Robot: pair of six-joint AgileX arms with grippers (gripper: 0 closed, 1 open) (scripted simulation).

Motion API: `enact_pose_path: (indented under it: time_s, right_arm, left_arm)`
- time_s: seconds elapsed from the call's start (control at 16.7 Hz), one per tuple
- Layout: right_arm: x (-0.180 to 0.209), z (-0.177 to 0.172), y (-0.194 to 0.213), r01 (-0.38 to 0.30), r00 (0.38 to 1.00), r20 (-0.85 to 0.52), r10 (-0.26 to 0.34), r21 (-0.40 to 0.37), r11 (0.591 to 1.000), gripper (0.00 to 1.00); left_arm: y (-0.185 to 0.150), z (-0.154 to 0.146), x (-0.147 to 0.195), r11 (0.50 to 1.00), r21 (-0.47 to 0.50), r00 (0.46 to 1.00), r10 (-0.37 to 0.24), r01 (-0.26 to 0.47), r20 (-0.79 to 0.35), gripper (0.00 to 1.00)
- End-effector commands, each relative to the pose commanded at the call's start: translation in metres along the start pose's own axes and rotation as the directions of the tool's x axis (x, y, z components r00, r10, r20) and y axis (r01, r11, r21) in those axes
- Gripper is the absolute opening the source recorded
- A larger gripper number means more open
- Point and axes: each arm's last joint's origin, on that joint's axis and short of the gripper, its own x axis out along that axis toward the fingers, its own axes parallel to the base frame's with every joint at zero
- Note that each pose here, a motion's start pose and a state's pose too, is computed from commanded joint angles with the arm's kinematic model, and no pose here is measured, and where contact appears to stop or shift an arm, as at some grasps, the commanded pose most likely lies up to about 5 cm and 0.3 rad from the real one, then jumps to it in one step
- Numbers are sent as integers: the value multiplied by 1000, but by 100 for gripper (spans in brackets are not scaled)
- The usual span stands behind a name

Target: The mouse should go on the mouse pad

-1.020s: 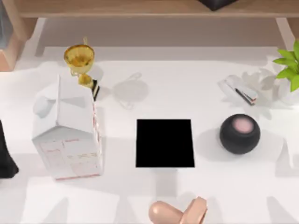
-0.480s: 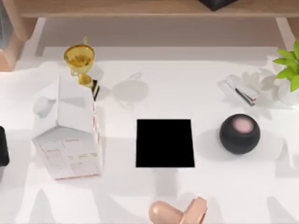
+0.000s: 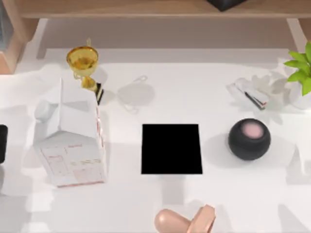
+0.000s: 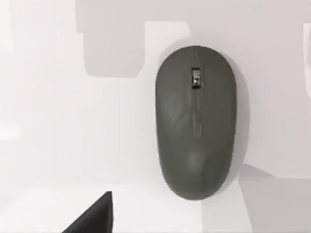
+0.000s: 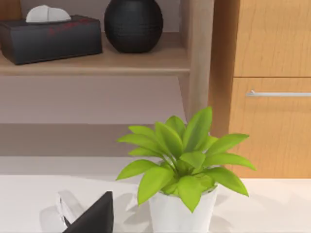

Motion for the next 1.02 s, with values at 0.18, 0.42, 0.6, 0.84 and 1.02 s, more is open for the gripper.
enact_pose_path:
  time_s: [0.18,0.42,0.6,0.84,1.02]
  right_arm:
    - [0,0,0,0,1000,0,0,0,1000,100]
    - [0,0,0,0,1000,0,0,0,1000,100]
    - [0,0,0,0,1000,0,0,0,1000,100]
    - [0,0,0,0,1000,0,0,0,1000,100]
    - [0,0,0,0,1000,0,0,0,1000,100]
  left_arm:
    - [8,24,12,1000,-10,988,-12,11,-152,100]
    - [14,39,20,1000,-18,973,-21,17,-232,100]
    - [14,40,20,1000,-18,972,-21,17,-233,100]
    - [13,39,24,1000,-16,972,-21,18,-234,100]
    - [13,36,50,1000,-19,972,-21,18,-235,100]
